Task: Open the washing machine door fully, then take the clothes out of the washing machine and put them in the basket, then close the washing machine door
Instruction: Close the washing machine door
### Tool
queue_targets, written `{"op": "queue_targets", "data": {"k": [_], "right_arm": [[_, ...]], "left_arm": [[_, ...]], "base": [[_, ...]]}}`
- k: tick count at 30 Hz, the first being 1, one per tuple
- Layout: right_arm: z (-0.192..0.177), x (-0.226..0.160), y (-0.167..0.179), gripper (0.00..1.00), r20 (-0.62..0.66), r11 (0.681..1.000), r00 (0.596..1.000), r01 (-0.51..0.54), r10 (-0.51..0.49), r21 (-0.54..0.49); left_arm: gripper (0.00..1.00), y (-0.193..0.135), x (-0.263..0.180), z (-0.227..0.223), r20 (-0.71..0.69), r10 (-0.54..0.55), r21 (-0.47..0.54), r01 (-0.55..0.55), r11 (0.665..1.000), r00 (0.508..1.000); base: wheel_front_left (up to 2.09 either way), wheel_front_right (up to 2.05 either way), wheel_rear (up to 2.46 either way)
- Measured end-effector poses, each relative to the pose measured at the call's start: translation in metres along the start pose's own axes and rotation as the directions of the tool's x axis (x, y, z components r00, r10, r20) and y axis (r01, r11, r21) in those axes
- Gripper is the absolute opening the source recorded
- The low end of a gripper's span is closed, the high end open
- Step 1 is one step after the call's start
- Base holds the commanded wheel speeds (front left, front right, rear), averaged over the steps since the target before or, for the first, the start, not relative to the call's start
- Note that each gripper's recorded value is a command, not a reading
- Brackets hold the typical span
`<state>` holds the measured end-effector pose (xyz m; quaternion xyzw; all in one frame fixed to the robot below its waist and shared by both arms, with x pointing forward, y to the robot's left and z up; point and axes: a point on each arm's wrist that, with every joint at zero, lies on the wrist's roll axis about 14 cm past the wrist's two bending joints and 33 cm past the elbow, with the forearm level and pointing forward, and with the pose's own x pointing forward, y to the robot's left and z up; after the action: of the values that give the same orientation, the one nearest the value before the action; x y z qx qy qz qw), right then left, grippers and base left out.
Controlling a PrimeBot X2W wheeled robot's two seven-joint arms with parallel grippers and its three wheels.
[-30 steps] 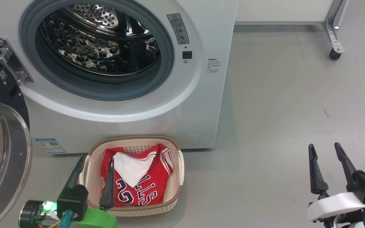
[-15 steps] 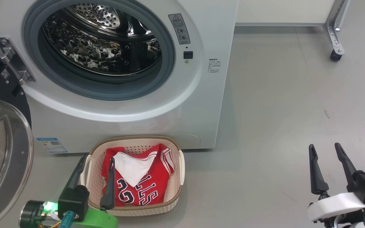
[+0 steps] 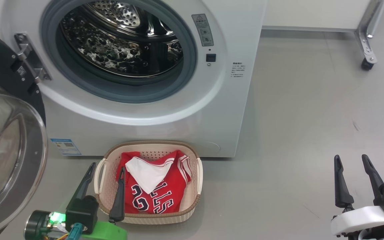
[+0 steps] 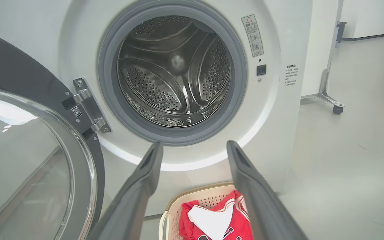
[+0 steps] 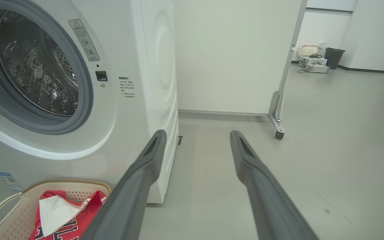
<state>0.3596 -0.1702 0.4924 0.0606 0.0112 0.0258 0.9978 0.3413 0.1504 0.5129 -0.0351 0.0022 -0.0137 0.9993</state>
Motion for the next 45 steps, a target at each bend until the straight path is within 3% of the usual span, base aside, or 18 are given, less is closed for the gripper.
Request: {"op": "queue_targets", "data": {"k": [12, 18, 29, 35, 38, 45], "right_arm": [[0.004, 0.02, 0.032, 1.0, 0.011, 0.994, 0.994, -0.111, 0.111, -0.015], [-0.002, 0.027, 0.069, 1.0, -0.015, 0.973, 0.973, -0.23, 0.23, -0.008], [-0.007, 0.038, 0.14, 1.0, -0.043, 0.896, 0.895, -0.444, 0.444, 0.003], [-0.005, 0.041, 0.191, 1.0, -0.039, 0.809, 0.808, -0.588, 0.588, 0.01], [-0.007, 0.04, 0.207, 1.0, -0.048, 0.779, 0.778, -0.627, 0.627, 0.013], [-0.012, 0.042, 0.215, 1.0, -0.065, 0.763, 0.761, -0.646, 0.645, 0.018]], "left_arm": [[1.0, 0.034, -0.021, 0.007, 0.02, 0.124, 0.004, -0.124, 0.992, 0.992], [1.0, 0.065, -0.043, 0.008, 0.029, 0.235, 0.0, -0.235, 0.972, 0.972], [1.0, 0.118, -0.1, 0.011, 0.049, 0.453, -0.004, -0.454, 0.891, 0.89], [1.0, 0.15, -0.136, 0.014, 0.072, 0.584, 0.002, -0.585, 0.811, 0.809], [1.0, 0.155, -0.149, 0.012, 0.067, 0.614, 0.004, -0.616, 0.788, 0.786], [1.0, 0.157, -0.157, 0.012, 0.072, 0.633, 0.006, -0.635, 0.772, 0.771]], "base": [[0.0, 0.0, 0.0], [0.0, 0.0, 0.0], [0.0, 0.0, 0.0], [0.0, 0.0, 0.0], [-0.02, -0.02, -0.02], [-0.16, -0.16, -0.16]]}}
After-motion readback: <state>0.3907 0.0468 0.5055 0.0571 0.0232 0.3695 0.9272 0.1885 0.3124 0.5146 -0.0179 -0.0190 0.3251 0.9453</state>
